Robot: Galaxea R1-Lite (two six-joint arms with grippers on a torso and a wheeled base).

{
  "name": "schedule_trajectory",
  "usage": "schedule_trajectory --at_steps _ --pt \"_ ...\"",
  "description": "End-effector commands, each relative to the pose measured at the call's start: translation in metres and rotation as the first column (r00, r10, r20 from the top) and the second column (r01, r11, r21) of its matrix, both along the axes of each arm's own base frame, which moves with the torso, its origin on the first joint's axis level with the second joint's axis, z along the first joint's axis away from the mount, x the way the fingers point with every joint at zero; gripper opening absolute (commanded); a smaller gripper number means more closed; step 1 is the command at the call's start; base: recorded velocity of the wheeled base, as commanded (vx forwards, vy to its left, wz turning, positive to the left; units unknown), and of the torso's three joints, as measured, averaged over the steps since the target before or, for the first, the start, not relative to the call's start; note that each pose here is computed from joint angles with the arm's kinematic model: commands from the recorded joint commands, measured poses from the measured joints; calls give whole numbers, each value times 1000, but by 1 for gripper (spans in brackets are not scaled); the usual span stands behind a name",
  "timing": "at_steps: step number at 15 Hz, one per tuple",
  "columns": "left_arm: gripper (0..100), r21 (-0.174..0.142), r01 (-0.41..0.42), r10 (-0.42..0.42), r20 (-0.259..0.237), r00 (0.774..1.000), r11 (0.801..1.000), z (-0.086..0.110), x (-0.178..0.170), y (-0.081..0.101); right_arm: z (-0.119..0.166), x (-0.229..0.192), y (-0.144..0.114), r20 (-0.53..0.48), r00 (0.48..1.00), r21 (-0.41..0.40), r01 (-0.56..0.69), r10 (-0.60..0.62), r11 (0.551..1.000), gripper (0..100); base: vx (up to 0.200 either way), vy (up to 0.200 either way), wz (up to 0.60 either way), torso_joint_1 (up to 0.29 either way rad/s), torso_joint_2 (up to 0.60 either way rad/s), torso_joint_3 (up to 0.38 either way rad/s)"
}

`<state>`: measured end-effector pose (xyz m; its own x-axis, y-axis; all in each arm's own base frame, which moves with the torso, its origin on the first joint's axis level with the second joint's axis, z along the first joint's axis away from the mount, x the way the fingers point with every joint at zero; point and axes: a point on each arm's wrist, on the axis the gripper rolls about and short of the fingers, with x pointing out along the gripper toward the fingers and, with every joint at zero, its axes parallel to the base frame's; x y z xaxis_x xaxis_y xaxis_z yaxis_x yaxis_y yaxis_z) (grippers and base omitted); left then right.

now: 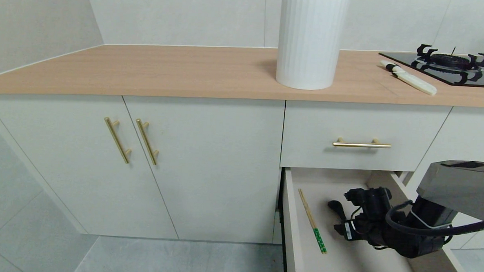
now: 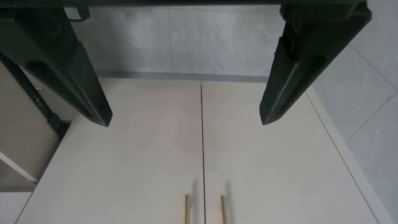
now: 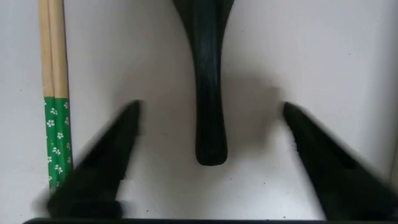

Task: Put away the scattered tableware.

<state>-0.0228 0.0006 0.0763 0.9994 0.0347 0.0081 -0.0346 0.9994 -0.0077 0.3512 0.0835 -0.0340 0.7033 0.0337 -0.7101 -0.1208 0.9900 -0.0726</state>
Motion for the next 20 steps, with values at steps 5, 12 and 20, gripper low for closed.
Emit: schedule_trajectory --at_steps 5,12,20 --pt "100 0 -1 1 1 1000 1000 0 0 0 24 0 -6 53 998 15 16 -17 1000 100 0 0 0 0 0 0" --pt "100 0 -1 1 1 1000 1000 0 0 0 98 -33 -12 115 993 53 -18 12 998 100 0 0 0 0 0 0" --pt "100 0 -1 1 0 1000 1000 0 0 0 177 -84 -11 44 995 81 -95 91 992 100 0 0 0 0 0 0"
